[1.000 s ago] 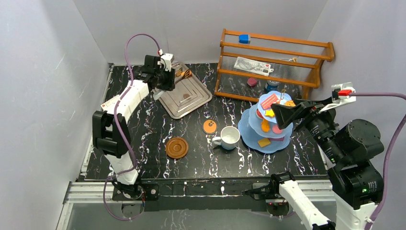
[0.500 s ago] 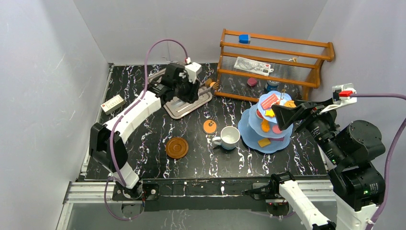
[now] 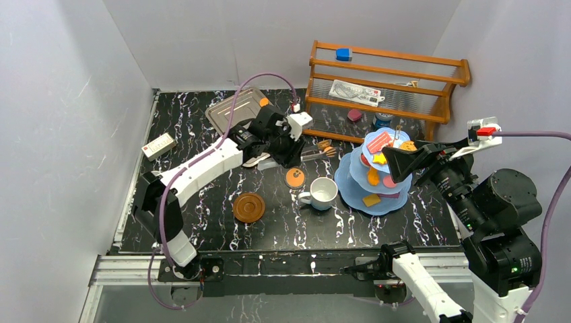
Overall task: Serve the afternoon tea
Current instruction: Place the desert on the desert table.
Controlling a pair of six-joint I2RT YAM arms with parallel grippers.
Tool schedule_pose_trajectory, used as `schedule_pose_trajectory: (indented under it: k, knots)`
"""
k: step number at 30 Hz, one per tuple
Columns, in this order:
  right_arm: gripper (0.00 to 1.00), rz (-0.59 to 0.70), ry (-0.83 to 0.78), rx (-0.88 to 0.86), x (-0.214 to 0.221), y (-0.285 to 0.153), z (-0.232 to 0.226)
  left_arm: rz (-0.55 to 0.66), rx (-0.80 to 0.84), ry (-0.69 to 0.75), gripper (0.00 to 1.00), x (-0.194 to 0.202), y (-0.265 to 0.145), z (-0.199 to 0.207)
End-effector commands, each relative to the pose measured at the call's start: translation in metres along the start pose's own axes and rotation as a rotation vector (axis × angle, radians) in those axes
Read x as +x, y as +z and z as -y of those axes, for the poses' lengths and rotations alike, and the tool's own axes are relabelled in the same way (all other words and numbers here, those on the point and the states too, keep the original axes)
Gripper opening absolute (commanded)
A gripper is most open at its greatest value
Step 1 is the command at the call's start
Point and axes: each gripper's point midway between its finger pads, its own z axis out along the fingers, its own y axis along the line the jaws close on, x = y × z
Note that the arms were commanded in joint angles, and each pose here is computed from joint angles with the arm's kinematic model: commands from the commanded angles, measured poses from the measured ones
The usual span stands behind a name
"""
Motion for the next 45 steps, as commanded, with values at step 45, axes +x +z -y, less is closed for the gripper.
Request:
schedule_pose_trajectory:
  k: [45]
  knots:
    - [0.99, 0.079, -0.047, -0.01, -0.021, -0.004, -0.003, -0.106, 0.276, 0.055, 0.27, 0.005, 0.07, 0.081]
